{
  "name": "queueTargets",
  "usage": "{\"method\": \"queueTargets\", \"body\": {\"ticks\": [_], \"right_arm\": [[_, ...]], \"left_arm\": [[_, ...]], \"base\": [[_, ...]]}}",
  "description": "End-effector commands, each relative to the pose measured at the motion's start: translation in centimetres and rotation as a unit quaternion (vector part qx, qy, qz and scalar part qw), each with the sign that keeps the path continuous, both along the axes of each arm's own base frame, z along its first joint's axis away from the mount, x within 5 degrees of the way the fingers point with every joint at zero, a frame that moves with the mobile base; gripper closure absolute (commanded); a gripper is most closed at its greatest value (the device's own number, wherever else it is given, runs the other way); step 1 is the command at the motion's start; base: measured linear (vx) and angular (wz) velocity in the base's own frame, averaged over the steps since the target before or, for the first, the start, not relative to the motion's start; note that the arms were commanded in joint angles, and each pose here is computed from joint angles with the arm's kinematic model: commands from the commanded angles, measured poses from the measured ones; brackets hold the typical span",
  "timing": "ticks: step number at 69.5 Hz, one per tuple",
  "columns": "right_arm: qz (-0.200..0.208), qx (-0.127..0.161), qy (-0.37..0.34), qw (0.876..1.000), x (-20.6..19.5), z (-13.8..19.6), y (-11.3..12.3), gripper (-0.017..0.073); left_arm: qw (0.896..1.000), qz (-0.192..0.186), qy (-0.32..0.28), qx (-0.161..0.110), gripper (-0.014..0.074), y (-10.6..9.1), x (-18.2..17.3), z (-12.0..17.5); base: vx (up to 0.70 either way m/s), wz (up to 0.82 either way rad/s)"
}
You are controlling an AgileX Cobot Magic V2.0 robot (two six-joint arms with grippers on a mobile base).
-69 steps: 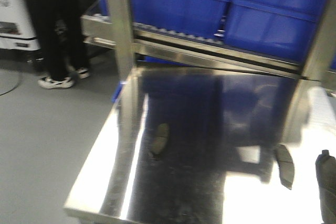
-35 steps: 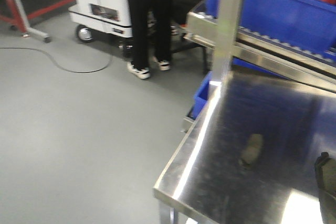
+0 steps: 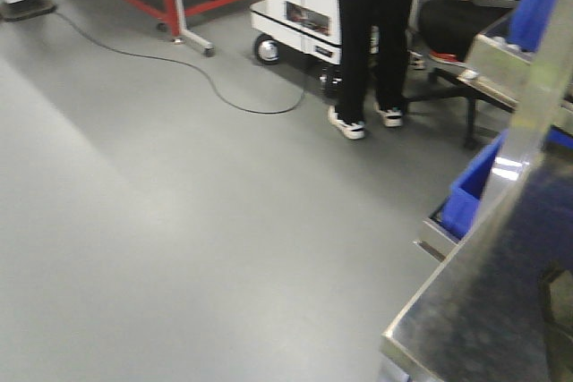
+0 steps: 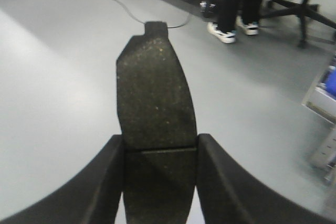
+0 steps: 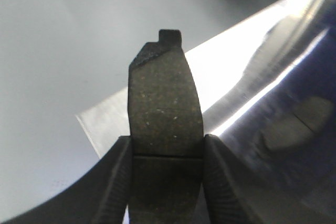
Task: Move and align brake pads A on conveyor
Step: 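Drive the base away from the steel table holding both pads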
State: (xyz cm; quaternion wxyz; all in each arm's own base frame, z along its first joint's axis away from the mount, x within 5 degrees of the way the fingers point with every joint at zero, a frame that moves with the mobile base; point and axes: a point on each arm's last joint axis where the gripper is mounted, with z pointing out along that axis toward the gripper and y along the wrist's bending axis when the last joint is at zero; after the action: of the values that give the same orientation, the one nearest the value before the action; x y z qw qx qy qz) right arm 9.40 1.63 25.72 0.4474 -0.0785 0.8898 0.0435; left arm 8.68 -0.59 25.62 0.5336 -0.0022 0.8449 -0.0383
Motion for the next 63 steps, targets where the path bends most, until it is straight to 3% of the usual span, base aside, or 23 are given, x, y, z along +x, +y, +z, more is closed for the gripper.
{"method": "queueTargets", "body": {"ticks": [1,63], "right_arm": [[-0.001,0.004,-0.052,0.999,0.52,1.49,0.02,0.048],[-0.001,0.004,-0.051,0.999,0.51,1.47,0.02,0.048]], "left_arm": [[0.998,0.0,-0.059,-0.005,0.0448,-0.04,0.42,1.68],[0.998,0.0,-0.059,-0.005,0.0448,-0.04,0.42,1.68]], "base": [[0.01,0.46],[0.03,0.57]]}}
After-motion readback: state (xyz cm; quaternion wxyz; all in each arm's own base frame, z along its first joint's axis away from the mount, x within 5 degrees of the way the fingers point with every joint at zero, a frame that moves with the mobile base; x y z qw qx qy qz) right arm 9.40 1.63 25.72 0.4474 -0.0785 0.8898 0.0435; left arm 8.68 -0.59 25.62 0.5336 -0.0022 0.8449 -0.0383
